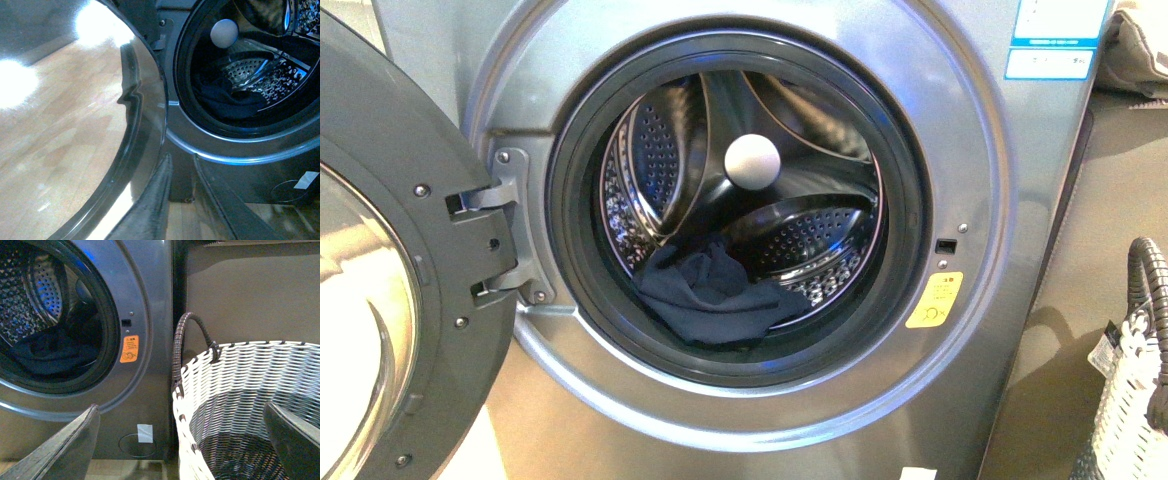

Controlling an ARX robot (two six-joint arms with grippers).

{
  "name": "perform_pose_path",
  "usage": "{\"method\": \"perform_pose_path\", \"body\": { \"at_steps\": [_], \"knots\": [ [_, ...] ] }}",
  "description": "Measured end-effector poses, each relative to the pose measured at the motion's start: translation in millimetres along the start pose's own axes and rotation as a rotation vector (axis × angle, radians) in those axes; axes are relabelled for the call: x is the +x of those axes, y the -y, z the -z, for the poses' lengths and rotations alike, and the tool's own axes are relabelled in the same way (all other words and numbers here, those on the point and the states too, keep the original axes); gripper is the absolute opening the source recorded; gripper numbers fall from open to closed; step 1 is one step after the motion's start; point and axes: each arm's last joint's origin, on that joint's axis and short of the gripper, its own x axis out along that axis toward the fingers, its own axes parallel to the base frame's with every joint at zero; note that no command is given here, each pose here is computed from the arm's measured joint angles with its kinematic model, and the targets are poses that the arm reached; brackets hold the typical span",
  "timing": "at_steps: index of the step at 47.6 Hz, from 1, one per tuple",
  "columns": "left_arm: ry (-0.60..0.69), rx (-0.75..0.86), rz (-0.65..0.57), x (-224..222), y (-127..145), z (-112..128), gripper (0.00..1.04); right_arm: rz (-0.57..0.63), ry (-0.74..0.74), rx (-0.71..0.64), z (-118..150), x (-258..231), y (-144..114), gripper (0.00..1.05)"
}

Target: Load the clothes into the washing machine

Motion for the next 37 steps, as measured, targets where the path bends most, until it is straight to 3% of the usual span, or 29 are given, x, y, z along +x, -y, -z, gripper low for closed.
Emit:
{"method": "perform_pose_path", "body": {
  "at_steps": [20, 37],
  "knots": [
    [0.000, 0.000, 0.000, 0.0, 0.0, 0.0, 0.99, 0.000, 0.000, 0.000, 0.0, 0.0, 0.0, 0.97],
    [0.000, 0.000, 0.000, 0.0, 0.0, -0.1, 0.98, 0.000, 0.000, 0.000, 0.0, 0.0, 0.0, 0.97]
  ]
}}
